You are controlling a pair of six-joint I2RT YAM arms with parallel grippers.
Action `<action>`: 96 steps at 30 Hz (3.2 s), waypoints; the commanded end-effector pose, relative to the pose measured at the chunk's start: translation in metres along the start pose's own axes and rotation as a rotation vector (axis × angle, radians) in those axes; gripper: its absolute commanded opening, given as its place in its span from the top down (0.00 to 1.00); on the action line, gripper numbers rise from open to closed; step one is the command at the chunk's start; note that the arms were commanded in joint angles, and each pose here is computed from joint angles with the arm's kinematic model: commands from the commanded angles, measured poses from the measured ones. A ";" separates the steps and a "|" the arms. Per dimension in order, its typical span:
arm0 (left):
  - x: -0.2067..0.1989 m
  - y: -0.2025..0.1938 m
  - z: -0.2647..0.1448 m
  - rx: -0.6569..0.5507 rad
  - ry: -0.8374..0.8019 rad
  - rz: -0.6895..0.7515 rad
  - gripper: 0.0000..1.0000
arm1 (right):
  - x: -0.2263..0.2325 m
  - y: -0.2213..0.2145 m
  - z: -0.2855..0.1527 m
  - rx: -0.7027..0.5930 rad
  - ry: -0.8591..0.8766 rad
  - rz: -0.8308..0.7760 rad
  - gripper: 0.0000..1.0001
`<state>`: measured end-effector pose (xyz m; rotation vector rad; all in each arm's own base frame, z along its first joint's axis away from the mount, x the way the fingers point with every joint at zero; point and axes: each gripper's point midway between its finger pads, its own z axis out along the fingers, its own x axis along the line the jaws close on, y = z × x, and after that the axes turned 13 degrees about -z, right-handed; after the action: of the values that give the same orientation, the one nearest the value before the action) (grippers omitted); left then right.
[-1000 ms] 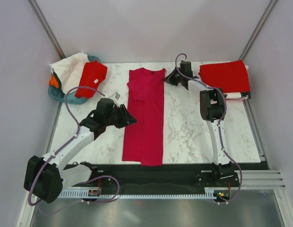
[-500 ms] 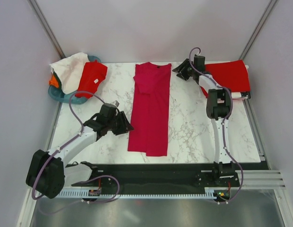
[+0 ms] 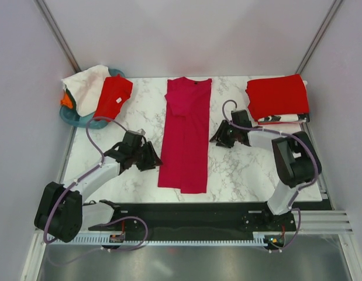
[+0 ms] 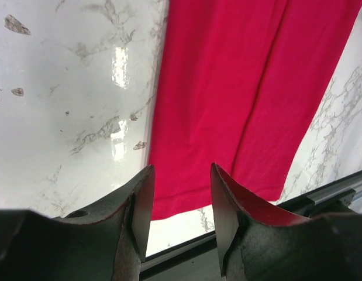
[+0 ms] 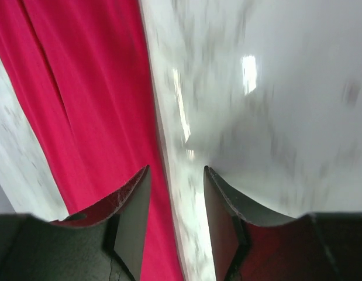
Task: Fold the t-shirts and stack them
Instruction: Fold the tshirt
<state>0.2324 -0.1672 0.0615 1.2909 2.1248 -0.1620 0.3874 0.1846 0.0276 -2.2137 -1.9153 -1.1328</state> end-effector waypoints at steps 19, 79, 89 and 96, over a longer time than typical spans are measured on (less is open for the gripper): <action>0.028 -0.038 0.007 0.137 -0.006 0.014 0.52 | 0.029 -0.234 -0.079 0.217 -0.047 -0.115 0.53; -0.066 -0.012 -0.020 0.207 -0.191 -0.104 0.98 | 0.051 -0.101 -0.118 -0.007 -0.068 -0.180 1.00; -0.111 0.087 0.010 0.029 -0.244 -0.183 0.98 | 0.061 -0.012 -0.064 -0.035 -0.124 -0.199 1.00; -0.115 0.136 0.044 -0.034 -0.230 -0.262 0.98 | 0.067 0.034 -0.029 -0.054 -0.112 -0.157 1.00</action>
<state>0.3656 -0.2035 0.1106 1.0116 2.1083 -0.4008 0.3755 0.2132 0.0851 -2.2626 -2.1622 -1.0203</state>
